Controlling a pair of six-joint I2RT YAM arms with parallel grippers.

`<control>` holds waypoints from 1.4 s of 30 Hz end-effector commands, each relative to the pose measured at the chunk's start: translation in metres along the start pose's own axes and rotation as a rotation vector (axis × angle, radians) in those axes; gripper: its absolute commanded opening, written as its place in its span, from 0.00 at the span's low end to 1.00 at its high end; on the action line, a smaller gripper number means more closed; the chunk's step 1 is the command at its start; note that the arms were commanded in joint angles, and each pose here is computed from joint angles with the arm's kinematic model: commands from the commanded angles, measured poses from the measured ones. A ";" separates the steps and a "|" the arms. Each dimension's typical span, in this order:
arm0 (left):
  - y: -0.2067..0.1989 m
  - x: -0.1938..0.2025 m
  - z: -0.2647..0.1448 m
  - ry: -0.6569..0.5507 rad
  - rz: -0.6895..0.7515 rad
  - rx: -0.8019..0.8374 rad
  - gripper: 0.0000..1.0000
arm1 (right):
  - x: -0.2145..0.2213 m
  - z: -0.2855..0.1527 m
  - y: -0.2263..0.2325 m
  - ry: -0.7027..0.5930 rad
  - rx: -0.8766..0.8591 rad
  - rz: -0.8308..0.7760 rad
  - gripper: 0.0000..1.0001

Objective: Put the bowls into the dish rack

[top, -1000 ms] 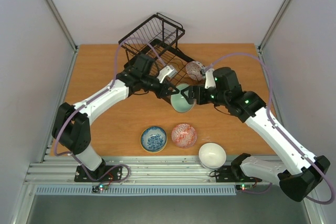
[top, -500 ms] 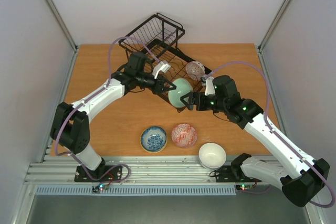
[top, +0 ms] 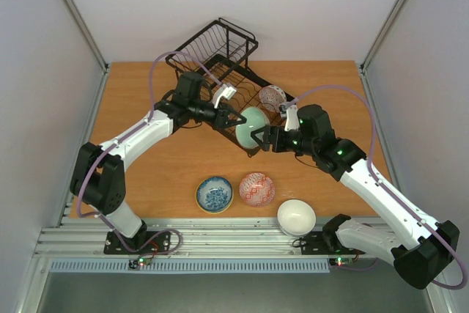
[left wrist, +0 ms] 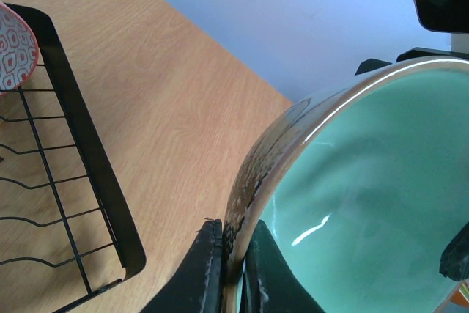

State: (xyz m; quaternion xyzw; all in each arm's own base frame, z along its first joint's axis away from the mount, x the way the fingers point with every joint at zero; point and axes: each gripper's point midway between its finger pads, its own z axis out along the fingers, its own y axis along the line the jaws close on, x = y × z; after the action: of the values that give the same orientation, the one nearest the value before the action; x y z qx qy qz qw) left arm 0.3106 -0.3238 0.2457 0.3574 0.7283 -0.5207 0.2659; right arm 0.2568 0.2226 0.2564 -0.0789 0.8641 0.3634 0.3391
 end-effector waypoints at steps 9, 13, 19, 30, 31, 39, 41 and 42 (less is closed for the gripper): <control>-0.030 -0.017 -0.005 -0.041 0.068 0.118 0.00 | -0.035 -0.007 0.000 -0.117 0.058 -0.081 0.22; -0.009 -0.020 -0.005 -0.050 0.052 -0.008 0.35 | -0.054 -0.014 -0.011 -0.123 0.198 -0.158 0.02; 0.022 -0.027 -0.015 -0.088 0.073 -0.237 0.65 | -0.083 0.003 -0.040 -0.038 0.440 -0.303 0.01; 0.043 -0.033 -0.028 -0.120 0.076 -0.400 0.70 | -0.122 0.055 -0.108 0.221 0.868 -0.570 0.01; 0.043 -0.033 -0.028 -0.120 0.076 -0.401 0.70 | -0.123 0.058 -0.112 0.231 0.889 -0.585 0.01; 0.045 -0.032 -0.027 -0.117 0.075 -0.400 0.69 | -0.119 0.082 -0.136 0.307 0.969 -0.665 0.01; 0.045 -0.032 -0.026 -0.116 0.075 -0.400 0.70 | -0.117 0.087 -0.142 0.321 0.984 -0.678 0.01; 0.045 -0.031 -0.026 -0.116 0.075 -0.399 0.70 | -0.116 0.089 -0.145 0.330 0.993 -0.686 0.01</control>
State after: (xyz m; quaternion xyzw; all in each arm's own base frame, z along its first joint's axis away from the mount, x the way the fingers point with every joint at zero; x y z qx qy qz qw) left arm 0.3650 -0.2981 0.2406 0.2852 0.7984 -0.3787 0.3712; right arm 0.4288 0.1703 0.1785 -0.2425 0.9160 -0.1884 0.2580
